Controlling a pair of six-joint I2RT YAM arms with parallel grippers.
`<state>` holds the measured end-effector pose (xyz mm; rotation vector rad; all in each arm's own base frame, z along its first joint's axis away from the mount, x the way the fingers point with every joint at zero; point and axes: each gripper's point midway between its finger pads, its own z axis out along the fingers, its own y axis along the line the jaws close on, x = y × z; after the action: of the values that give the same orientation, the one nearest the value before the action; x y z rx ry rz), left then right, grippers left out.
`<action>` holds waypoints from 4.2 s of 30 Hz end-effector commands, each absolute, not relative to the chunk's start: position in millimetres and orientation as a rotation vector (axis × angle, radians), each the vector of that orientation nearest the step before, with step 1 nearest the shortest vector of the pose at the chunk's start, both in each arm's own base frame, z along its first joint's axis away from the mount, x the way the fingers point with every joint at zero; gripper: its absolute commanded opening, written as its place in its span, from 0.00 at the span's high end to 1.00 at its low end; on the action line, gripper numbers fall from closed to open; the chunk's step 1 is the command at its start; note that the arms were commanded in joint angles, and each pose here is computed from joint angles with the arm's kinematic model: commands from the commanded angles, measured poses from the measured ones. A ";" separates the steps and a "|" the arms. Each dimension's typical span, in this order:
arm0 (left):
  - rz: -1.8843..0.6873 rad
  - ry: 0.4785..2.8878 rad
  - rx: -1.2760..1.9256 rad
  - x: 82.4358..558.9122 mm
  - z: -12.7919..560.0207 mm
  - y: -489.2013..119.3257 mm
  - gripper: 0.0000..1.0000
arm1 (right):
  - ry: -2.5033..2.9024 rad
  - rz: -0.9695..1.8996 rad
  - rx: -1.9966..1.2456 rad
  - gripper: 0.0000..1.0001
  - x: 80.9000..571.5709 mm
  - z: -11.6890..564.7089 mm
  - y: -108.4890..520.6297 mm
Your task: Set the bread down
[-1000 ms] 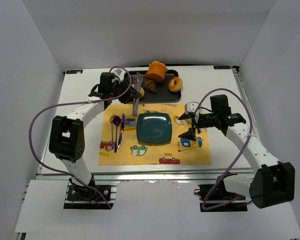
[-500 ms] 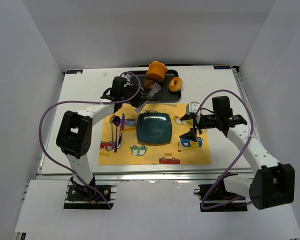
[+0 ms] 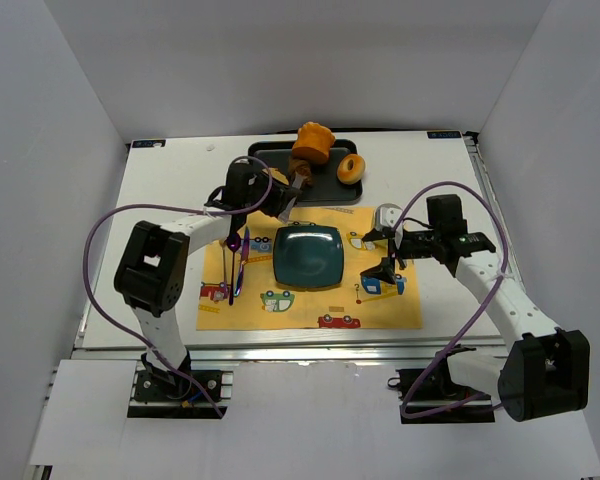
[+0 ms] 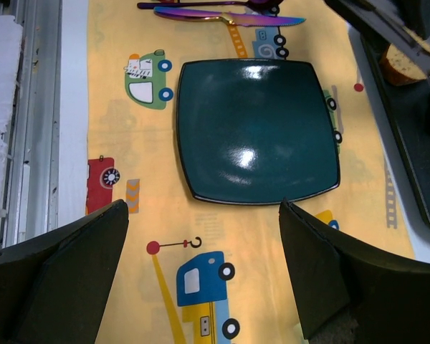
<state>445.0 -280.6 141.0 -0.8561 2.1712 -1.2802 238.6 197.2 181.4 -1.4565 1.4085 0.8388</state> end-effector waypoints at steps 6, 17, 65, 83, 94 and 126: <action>-1.304 2.122 -0.945 455.3 144.3 -286.2 0.51 | 1.380 0.851 -1.443 0.10 235.5 185.4 197.1; -1.235 2.210 -0.952 455.8 124.6 -292.4 0.50 | 1.384 0.853 -1.441 0.10 236.2 184.0 196.6; -1.328 2.142 -0.994 476.6 128.1 -306.6 0.45 | 1.399 0.861 -1.448 0.10 231.4 172.6 194.0; -1.352 2.120 -1.024 480.4 122.9 -308.9 0.44 | 1.392 0.868 -1.448 0.11 230.2 173.6 194.3; -1.366 2.110 -1.029 480.9 121.2 -309.4 0.53 | 1.390 0.874 -1.448 0.11 230.2 174.3 194.8; -1.365 2.209 -0.644 420.2 161.5 -306.3 1.00 | 1.385 0.876 -1.459 0.11 227.1 180.2 194.3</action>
<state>434.8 -298.7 118.1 -0.8019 2.2543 -1.2908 229.5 193.4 166.9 -1.4519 1.4354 0.8764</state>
